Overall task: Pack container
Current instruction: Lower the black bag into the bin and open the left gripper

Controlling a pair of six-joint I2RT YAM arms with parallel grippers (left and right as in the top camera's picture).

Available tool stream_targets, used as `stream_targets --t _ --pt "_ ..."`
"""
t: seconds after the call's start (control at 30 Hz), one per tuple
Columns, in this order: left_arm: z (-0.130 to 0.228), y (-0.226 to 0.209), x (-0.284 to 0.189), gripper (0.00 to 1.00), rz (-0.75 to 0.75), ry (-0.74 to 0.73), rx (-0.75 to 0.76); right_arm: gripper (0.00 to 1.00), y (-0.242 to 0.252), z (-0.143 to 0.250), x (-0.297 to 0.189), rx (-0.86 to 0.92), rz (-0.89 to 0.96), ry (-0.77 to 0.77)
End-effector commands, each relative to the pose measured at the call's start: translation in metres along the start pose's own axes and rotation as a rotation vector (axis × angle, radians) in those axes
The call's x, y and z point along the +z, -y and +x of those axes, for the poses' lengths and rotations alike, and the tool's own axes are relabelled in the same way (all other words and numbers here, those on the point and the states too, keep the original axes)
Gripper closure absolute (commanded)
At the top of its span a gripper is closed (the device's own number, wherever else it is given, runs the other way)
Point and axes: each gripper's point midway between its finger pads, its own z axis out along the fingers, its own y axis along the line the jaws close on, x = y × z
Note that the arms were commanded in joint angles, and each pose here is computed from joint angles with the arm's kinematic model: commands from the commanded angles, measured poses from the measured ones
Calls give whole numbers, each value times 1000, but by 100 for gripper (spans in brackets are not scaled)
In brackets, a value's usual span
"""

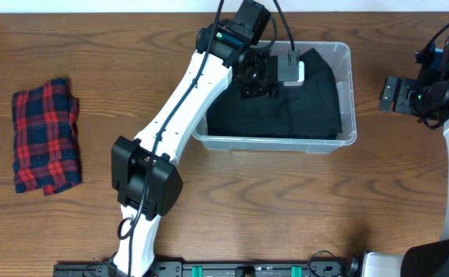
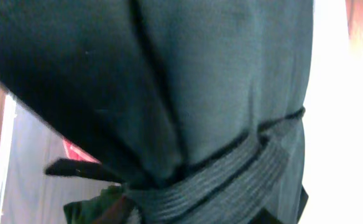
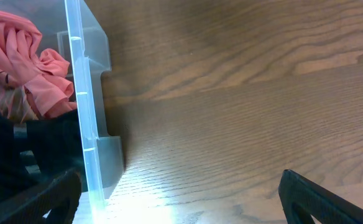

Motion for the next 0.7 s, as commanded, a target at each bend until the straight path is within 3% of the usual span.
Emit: stream_targets --t 0.0,0.07,0.1,0.17,0.27,0.53,0.6,0.67 --pt "14 -2 13 56 -3 -62 -6 1 3 -1 0 16 5 0" --pt "18 -12 13 46 -49 -92 4 1 3 -1 0 16 5 1" --pt "19 -15 12 31 -67 -100 8 1 3 -1 0 16 5 1" --pt "19 -22 11 16 -97 -110 14 1 3 -1 0 16 5 1" --pt "19 -33 5 2 -157 -126 6 1 3 -1 0 16 5 1" --pt "-14 -71 -35 1 -385 0 -213 1 3 -1 0 16 5 0" --pt "-19 -72 -42 8 -400 18 -226 1 3 -1 0 16 5 0" --pt "-18 -72 -43 28 -404 16 -238 1 3 -1 0 16 5 1"
